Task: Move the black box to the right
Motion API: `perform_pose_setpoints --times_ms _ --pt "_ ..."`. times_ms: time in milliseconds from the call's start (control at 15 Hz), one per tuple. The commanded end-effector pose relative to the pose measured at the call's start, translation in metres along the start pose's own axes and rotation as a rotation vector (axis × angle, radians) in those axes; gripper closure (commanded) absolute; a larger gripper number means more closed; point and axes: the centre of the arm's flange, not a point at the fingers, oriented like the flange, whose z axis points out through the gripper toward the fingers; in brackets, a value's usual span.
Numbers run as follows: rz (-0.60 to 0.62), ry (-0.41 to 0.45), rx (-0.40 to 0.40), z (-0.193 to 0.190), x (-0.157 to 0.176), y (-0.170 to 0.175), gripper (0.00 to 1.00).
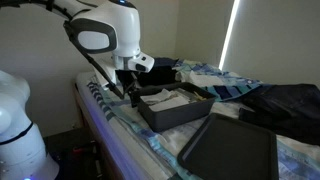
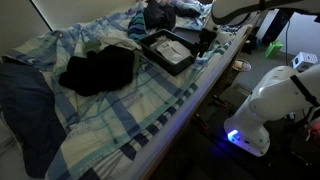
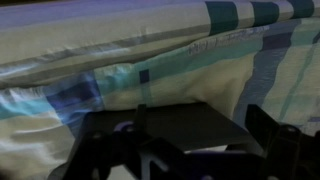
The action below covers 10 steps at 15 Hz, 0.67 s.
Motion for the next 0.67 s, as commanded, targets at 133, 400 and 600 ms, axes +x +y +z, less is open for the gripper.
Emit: perform_pose_setpoints --times_ms 133,400,600 --pt "-0.010 -0.003 0.003 -0.0004 0.0018 0.0020 0.00" --pt "0.035 -0.024 -0.006 0.0009 0.0058 -0.0008 0.00" --pt "0.084 -0.036 -0.034 0.0043 0.0091 -0.0065 0.00"
